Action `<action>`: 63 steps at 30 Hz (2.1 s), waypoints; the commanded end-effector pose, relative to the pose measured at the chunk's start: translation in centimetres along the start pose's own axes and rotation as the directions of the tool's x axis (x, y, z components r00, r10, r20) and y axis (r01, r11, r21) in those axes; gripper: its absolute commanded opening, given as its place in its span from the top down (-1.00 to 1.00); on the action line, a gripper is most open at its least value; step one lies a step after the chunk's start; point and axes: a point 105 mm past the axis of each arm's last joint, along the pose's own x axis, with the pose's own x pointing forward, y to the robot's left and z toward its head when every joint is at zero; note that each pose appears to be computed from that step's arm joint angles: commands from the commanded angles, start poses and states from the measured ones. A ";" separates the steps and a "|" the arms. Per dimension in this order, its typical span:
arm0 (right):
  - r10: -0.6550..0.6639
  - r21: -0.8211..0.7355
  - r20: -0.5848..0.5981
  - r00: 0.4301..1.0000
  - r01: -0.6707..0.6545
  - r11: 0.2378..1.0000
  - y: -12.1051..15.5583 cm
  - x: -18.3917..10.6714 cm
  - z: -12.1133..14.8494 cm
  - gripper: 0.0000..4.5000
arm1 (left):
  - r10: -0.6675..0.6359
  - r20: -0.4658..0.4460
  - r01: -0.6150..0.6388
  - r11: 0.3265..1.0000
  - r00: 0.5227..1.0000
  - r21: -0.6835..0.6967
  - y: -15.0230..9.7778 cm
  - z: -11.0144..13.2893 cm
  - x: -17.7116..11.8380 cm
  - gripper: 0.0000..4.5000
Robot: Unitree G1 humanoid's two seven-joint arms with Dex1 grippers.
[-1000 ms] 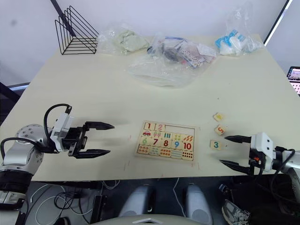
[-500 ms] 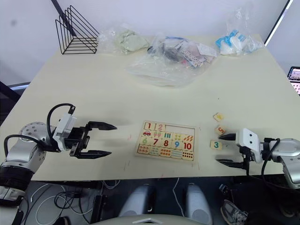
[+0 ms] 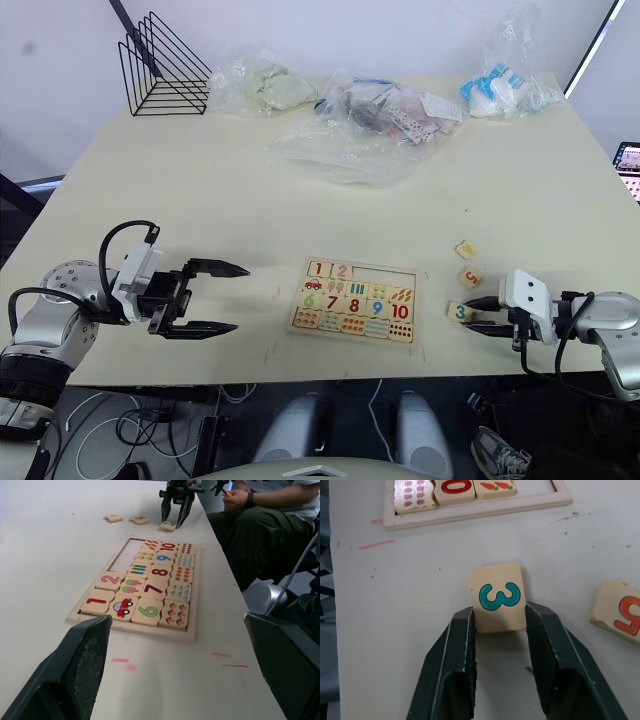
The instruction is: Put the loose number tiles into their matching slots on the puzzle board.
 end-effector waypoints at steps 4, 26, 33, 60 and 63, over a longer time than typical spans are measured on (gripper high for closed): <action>-0.012 -0.033 -0.001 1.000 0.012 0.999 -0.2 -0.2 0.5 0.62 | -0.028 0.009 0.028 0.999 1.000 0.041 -0.2 0.8 -0.2 -1.00; -0.019 -0.021 -0.172 0.985 0.015 1.000 -2.0 2.7 8.7 0.62 | 0.035 0.050 -0.038 0.998 0.998 0.054 -0.5 1.0 0.2 -1.00; 0.008 -0.029 -0.217 0.976 -0.015 0.999 -2.2 5.4 12.2 0.62 | 0.084 0.055 -0.087 0.995 0.995 0.051 -0.7 0.9 0.1 -1.00; 0.048 -0.005 -0.372 0.927 -0.054 0.999 -1.5 12.5 16.3 0.62 | 0.257 0.055 -0.259 0.966 0.965 0.021 -1.6 0.4 -1.1 -1.00; 0.049 -0.004 -0.381 0.923 -0.055 0.998 -1.5 12.9 16.2 0.62 | 0.254 0.051 -0.255 0.967 0.966 0.021 -1.6 0.3 -1.1 -1.00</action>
